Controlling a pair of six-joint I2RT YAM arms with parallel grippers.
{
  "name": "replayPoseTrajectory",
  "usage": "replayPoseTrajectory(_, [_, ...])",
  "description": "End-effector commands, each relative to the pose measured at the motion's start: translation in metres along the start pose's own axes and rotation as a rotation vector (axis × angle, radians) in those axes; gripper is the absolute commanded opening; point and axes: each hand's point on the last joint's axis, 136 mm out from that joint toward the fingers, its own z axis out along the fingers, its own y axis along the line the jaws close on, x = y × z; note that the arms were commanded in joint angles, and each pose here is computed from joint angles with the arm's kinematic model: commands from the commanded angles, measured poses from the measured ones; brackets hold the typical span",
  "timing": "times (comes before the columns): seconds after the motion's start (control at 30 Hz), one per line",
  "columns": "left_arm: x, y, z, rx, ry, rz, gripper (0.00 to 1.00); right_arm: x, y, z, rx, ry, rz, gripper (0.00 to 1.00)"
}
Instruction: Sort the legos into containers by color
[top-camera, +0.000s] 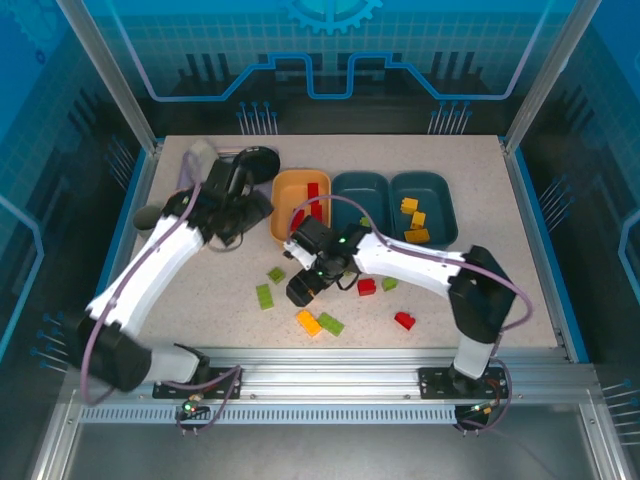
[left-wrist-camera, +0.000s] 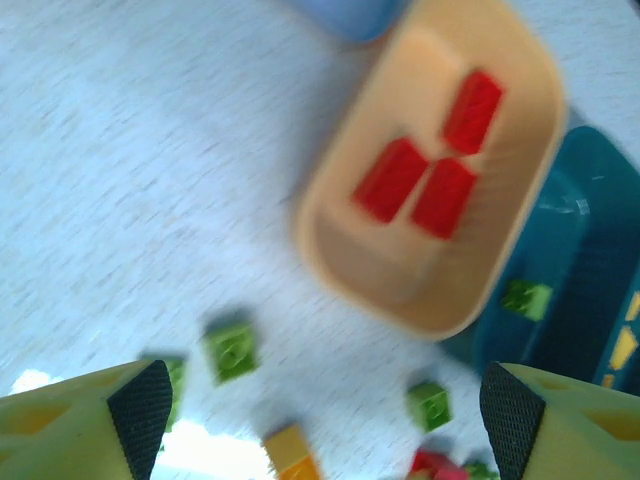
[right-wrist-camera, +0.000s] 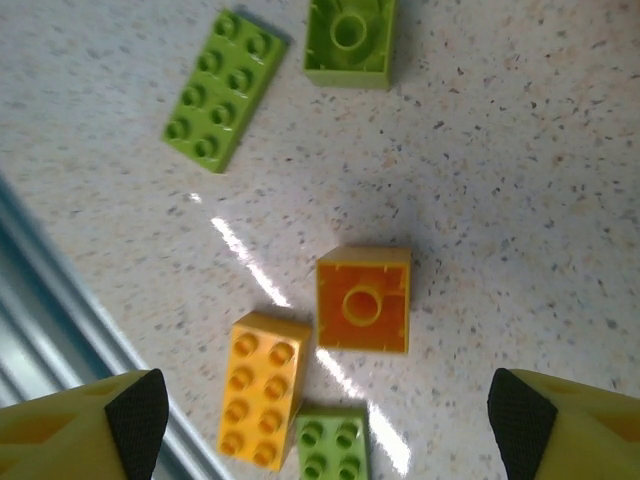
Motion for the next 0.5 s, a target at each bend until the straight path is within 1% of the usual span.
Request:
replayPoseTrajectory(0.0, [0.025, 0.046, -0.014, -0.066, 0.007, -0.125, 0.84, 0.006, 0.002, 0.016, 0.015, 0.092, -0.037, 0.85])
replayPoseTrajectory(0.07, [0.039, 0.07, -0.027, -0.084, 0.024, -0.136, 0.84, 0.007, 0.0, 0.03, 0.031, 0.139, -0.039, 0.82])
replayPoseTrajectory(0.17, [0.053, 0.094, -0.041, -0.099, 0.037, -0.142, 0.84, 0.011, -0.006, 0.045, 0.052, 0.191, -0.033, 0.77])
replayPoseTrajectory(0.23, [0.059, 0.105, -0.046, -0.1, 0.039, -0.153, 0.84, 0.012, -0.011, 0.051, 0.078, 0.211, -0.026, 0.72])
replayPoseTrajectory(0.3, [0.063, 0.105, -0.048, -0.066, 0.039, -0.164, 0.84, 0.012, -0.013, 0.056, 0.09, 0.217, -0.029, 0.65])
replayPoseTrajectory(0.4, [0.067, 0.102, -0.045, -0.025, 0.048, -0.186, 0.83, 0.012, -0.017, 0.06, 0.11, 0.23, -0.02, 0.49])
replayPoseTrajectory(0.47, [0.069, 0.099, -0.042, -0.01, 0.054, -0.183, 0.83, 0.01, -0.018, 0.059, 0.119, 0.224, -0.013, 0.36])
